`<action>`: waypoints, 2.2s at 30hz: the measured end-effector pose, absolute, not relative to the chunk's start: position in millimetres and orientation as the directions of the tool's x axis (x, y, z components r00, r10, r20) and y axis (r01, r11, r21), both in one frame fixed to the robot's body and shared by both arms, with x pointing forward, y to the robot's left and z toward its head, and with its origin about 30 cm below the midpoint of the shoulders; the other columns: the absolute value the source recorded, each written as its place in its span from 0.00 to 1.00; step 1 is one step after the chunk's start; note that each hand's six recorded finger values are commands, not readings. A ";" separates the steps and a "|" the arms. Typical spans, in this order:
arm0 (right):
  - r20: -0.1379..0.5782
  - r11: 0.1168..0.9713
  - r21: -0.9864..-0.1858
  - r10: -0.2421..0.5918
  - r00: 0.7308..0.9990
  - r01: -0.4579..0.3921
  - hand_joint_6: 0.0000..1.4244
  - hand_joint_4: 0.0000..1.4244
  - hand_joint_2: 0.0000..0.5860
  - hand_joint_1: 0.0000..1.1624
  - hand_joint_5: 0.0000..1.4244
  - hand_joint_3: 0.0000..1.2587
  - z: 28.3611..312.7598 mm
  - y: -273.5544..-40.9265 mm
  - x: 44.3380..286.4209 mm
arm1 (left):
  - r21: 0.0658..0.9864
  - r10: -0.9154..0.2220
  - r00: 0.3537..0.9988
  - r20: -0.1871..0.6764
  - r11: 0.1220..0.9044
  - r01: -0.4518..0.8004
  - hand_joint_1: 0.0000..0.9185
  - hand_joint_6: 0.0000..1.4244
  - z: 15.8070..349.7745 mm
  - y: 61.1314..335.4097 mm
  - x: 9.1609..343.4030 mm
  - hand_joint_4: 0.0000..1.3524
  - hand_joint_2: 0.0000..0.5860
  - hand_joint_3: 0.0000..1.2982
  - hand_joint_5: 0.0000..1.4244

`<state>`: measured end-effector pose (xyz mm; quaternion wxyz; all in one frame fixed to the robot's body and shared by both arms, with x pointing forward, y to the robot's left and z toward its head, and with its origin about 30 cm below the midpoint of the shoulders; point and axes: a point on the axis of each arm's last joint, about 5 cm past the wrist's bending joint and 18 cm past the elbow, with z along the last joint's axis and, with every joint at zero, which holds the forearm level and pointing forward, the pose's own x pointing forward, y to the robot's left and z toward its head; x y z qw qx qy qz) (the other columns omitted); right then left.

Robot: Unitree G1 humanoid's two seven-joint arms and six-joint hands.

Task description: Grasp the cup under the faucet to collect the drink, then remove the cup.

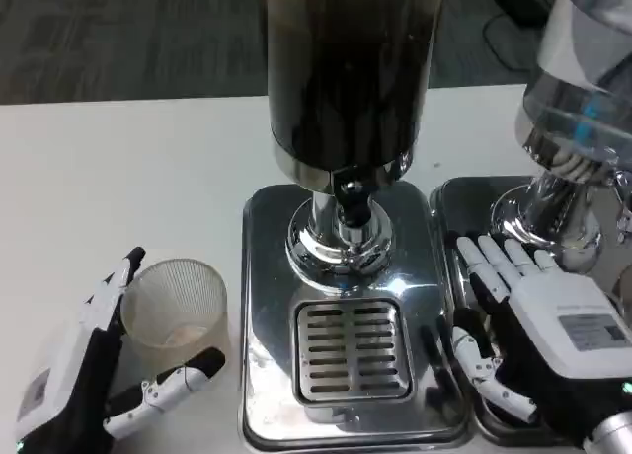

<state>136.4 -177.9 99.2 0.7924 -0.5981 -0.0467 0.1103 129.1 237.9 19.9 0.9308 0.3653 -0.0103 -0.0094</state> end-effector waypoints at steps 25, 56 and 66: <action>-0.053 0.289 -0.950 0.221 0.974 -0.118 0.00 0.00 0.86 0.00 0.00 0.04 100.5 -175.5 133.1 | 0.639 -0.048 0.997 0.067 0.769 -0.006 0.45 0.30 17.2 234.4 142.7 0.11 0.17 0.09 0.28; -0.056 0.300 -0.947 0.207 0.977 -0.118 0.01 0.00 0.88 0.00 0.00 0.04 99.0 -177.7 137.2 | 0.675 -0.018 0.983 0.180 0.729 -0.110 0.56 0.52 14.6 227.4 142.7 0.32 0.21 0.29 0.48; -0.053 0.302 -0.946 0.207 0.977 -0.115 0.02 0.00 0.88 0.00 0.00 0.04 99.3 -177.8 139.0 | 0.694 -0.016 0.975 0.221 0.705 -0.146 0.61 0.54 12.6 225.0 141.0 0.32 0.27 0.31 0.50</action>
